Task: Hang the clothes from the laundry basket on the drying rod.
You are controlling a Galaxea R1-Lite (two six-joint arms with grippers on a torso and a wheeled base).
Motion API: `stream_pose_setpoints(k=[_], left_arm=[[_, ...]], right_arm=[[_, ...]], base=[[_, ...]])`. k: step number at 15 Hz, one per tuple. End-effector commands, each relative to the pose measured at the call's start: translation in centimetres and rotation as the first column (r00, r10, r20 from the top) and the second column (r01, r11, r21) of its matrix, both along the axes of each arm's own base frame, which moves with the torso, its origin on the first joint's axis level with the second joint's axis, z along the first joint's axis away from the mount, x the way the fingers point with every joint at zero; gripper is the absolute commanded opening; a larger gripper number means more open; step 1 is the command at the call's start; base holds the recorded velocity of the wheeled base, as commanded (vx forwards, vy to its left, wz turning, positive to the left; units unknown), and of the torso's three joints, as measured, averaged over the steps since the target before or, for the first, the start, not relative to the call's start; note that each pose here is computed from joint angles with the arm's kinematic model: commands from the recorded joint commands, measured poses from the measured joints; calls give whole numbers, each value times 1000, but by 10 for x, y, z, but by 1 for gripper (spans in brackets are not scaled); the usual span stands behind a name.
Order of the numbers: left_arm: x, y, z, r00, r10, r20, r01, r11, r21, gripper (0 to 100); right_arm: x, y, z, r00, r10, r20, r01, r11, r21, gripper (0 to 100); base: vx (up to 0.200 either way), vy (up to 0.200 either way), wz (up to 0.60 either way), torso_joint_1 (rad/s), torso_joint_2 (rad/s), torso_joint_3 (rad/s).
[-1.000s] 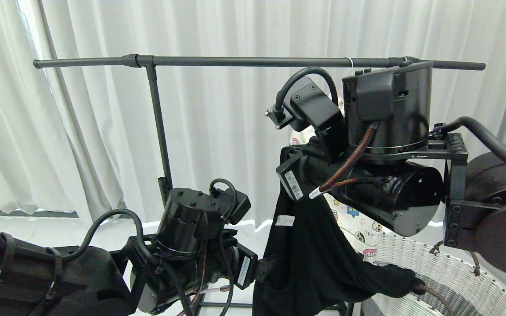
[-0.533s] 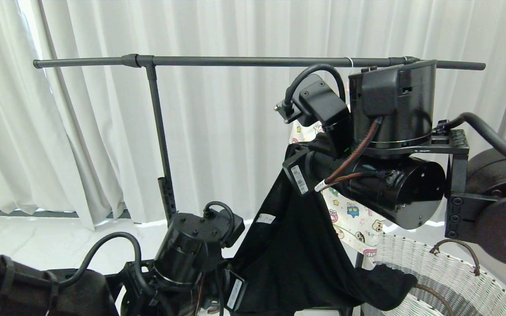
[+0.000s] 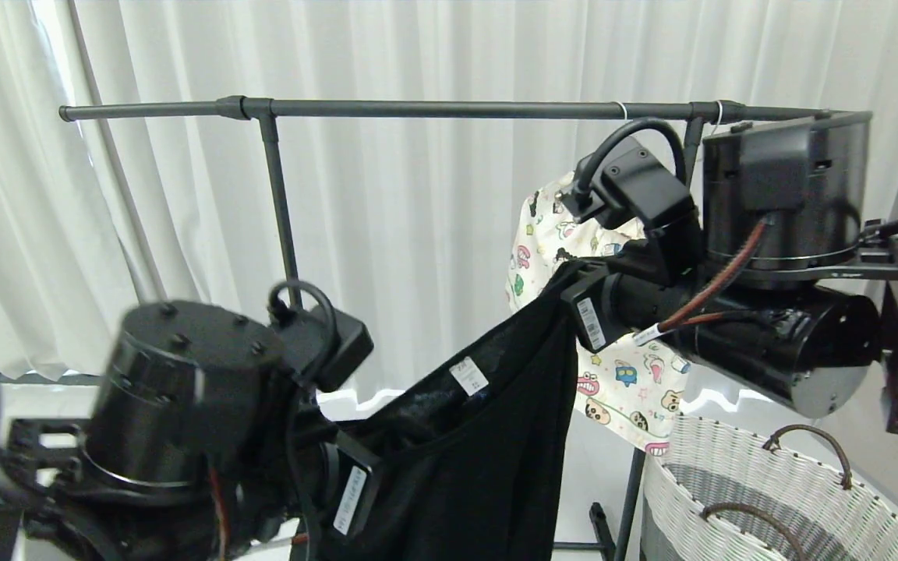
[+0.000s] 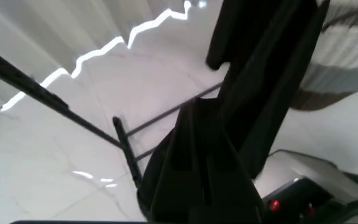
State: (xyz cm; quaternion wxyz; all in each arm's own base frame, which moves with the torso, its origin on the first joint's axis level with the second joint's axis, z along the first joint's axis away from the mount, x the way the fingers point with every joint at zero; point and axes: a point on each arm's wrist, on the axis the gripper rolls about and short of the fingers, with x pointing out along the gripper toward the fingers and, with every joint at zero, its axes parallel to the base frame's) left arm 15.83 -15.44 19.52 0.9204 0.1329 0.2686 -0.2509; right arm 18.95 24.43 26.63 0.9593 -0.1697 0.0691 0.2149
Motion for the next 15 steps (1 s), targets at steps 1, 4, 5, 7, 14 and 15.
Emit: stream_pose_setpoints(k=[1, 4, 5, 7, 14, 15], left_arm=[[-19, 23, 93, 990, 29, 136, -11, 991, -136, 0], [-18, 25, 164, 964, 77, 253, -26, 979, -200, 0], [-18, 26, 177, 954, 81, 288, -24, 980, -196, 0], [-21, 29, 207, 911, 54, 409, 7, 989, -146, 0], [-38, 30, 192, 901, -37, 432, 43, 999, -5, 0], [-38, 29, 191, 897, -54, 438, 54, 998, 13, 0]], right_arm=[[-10, -21, 14, 999, -39, 32, 38, 999, 32, 0], [-18, -36, 38, 994, -60, 88, 54, 996, 73, 0], [-19, -39, 45, 992, -64, 108, 56, 995, 78, 0], [-23, -54, 76, 979, -81, 188, 68, 995, 74, 0], [-61, -98, 114, 985, -34, 170, 34, 999, 4, 0], [-75, -111, 115, 989, 5, 145, -1, 1000, -26, 0]], base=[[0, 0, 0, 0, 0, 0], [0, 0, 0, 0, 0, 0], [0, 0, 0, 0, 0, 0], [0, 0, 0, 0, 0, 0], [0, 0, 0, 0, 0, 0], [0, 0, 0, 0, 0, 0]])
